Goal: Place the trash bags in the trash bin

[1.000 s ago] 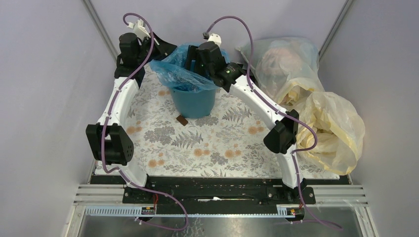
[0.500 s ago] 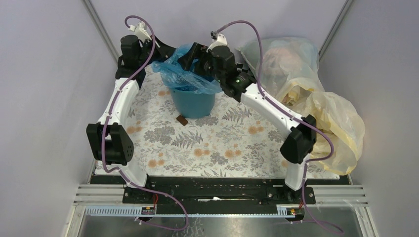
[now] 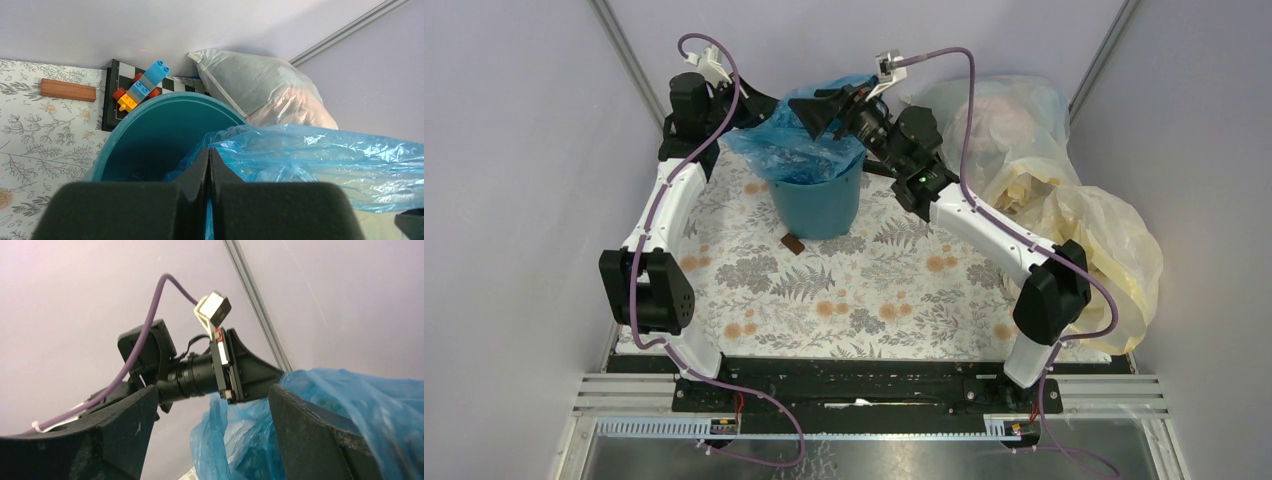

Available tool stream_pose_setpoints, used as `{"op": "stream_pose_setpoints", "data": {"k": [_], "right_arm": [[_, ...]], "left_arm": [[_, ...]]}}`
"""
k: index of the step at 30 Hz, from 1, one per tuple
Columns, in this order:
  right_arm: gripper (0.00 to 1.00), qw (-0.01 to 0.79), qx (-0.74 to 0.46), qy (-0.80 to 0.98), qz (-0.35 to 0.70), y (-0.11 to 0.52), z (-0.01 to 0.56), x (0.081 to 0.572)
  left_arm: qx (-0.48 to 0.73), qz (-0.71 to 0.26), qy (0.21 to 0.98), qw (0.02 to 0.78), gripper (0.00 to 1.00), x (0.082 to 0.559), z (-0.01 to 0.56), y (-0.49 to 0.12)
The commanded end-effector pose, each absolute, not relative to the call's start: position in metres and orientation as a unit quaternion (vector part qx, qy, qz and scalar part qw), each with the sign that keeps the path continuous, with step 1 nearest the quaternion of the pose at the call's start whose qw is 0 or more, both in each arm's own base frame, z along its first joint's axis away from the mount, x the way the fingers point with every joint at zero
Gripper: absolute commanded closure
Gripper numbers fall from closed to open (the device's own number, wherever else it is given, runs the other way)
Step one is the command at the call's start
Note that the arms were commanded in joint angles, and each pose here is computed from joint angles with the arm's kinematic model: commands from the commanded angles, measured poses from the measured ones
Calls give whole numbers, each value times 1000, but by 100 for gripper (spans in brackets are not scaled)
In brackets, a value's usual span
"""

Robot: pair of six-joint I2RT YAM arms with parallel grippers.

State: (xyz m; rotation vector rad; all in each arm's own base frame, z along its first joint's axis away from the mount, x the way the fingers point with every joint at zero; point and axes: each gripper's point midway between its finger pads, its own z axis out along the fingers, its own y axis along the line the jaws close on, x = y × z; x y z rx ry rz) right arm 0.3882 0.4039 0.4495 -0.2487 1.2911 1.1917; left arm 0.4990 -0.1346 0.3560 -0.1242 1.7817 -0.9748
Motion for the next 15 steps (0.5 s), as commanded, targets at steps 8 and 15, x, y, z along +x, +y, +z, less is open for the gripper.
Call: {"op": "stream_pose_setpoints", "data": {"k": [8,15], "right_arm": [[11,663,-102,575,469,357,509,373],[9,639,-97,636,422,331,479,358]], "left_arm": [[-41,-396,726,561,100,492,385,-126],[-48,-377,726,573,100,493,391,-118]]}}
